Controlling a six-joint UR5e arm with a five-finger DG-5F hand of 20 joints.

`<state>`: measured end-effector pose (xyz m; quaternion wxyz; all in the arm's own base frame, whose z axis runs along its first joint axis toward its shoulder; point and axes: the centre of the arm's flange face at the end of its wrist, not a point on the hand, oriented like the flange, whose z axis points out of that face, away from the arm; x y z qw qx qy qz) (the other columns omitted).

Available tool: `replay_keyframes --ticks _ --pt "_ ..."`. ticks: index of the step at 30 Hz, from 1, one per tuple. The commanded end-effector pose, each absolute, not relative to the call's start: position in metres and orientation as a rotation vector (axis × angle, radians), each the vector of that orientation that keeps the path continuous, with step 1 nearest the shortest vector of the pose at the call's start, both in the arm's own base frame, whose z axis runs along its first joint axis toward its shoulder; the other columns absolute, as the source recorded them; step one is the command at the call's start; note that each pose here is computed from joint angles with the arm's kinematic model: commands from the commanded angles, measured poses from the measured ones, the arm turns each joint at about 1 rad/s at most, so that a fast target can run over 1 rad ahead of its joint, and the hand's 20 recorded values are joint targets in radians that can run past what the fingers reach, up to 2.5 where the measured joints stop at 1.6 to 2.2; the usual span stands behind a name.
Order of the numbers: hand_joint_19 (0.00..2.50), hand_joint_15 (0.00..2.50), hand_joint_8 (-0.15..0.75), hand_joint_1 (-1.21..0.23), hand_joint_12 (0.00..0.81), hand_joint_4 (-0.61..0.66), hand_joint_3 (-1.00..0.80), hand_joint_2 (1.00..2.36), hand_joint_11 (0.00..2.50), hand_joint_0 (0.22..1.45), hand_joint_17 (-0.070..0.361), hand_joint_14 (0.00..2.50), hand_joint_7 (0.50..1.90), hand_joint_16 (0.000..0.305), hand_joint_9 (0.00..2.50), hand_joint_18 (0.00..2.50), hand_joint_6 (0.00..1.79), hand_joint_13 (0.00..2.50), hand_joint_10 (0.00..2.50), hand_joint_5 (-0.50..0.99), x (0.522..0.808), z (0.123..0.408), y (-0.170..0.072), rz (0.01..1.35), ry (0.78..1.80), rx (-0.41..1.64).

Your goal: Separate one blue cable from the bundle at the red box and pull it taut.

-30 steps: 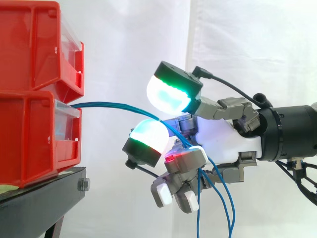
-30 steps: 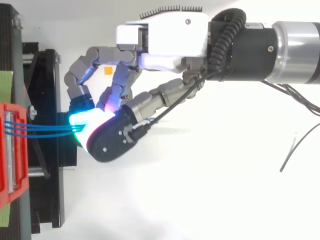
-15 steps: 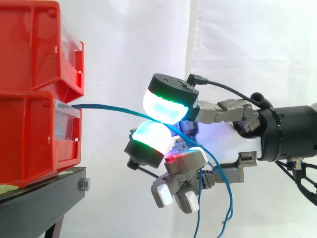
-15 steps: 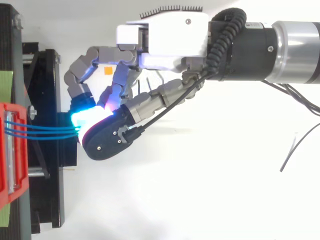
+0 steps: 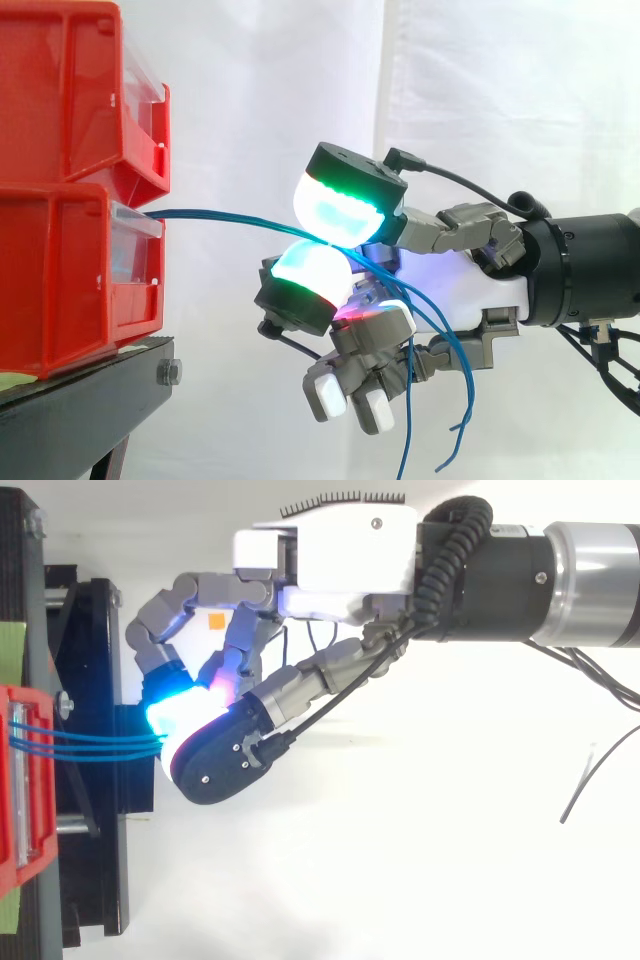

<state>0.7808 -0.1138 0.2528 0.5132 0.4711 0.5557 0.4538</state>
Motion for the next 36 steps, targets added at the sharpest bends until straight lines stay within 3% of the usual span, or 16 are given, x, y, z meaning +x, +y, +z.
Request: replay_keyframes --ticks 1,7,10,11,13,15,21,25,27,31,36 --pt "0.75 0.68 0.272 -0.85 0.354 -0.17 -0.5 1.0 1.3 0.82 0.104 0.03 1.52 0.046 1.22 0.86 0.93 0.89 0.03 -0.18 0.7807 0.2527 -0.1134 1.091 1.337 1.134" --pt "0.76 0.68 0.283 -0.87 0.356 -0.1 -0.5 1.0 1.31 0.77 0.103 0.03 1.53 0.046 1.24 0.88 0.93 0.91 0.03 -0.17 0.78 0.2518 -0.1146 1.089 1.339 1.137" --pt "0.78 0.7 0.287 -0.83 0.36 -0.08 -0.5 1.0 1.32 0.69 0.103 0.03 1.33 0.046 1.26 0.87 0.93 0.91 0.03 -0.16 0.7802 0.2518 -0.1135 1.09 1.34 1.136" --pt "0.79 0.7 0.277 -0.8 0.361 -0.12 -0.5 1.0 1.31 0.66 0.102 0.03 1.25 0.045 1.26 0.88 0.93 0.91 0.03 -0.15 0.78 0.2518 -0.1146 1.089 1.339 1.137" --pt "0.8 0.7 0.277 -0.74 0.363 -0.12 -0.5 1.0 1.31 0.6 0.102 0.03 1.32 0.045 1.27 0.88 0.91 0.91 0.03 -0.14 0.7802 0.2518 -0.1135 1.09 1.34 1.136" --pt "0.81 0.69 0.29 -0.61 0.375 -0.12 -0.5 1.0 1.25 0.55 0.105 0.03 1.19 0.047 1.3 0.89 0.88 0.92 0.03 -0.12 0.7802 0.2518 -0.1135 1.09 1.34 1.136" --pt "0.83 0.69 0.301 -0.45 0.395 -0.14 -0.5 1.0 1.16 0.49 0.115 0.03 1.13 0.051 1.36 0.93 0.81 0.96 0.03 -0.09 0.7801 0.2511 -0.1124 1.09 1.34 1.138" --pt "0.82 0.69 0.315 -0.55 0.412 -0.11 -0.5 1.0 1.12 0.45 0.123 0.02 1.07 0.055 1.37 0.96 0.79 0.96 0.03 -0.08 0.7811 0.2522 -0.1113 1.093 1.336 1.134" --pt "0.8 0.68 0.323 -0.62 0.412 -0.09 -0.5 1.0 1.12 0.43 0.126 0.02 1.15 0.056 1.37 0.95 0.75 0.95 0.02 -0.07 0.7811 0.2522 -0.1112 1.095 1.336 1.134" --pt "0.8 0.68 0.318 -0.71 0.405 -0.08 -0.5 1.0 1.11 0.44 0.123 0.02 1.16 0.055 1.35 0.94 0.75 0.94 0.03 -0.07 0.7803 0.2511 -0.1111 1.094 1.342 1.138" --pt "0.86 0.7 0.277 -0.77 0.36 -0.11 -0.5 1.0 1.15 0.59 0.101 0.03 1.24 0.045 1.32 0.85 0.75 0.9 0.03 -0.08 0.7804 0.2512 -0.1111 1.094 1.341 1.137"
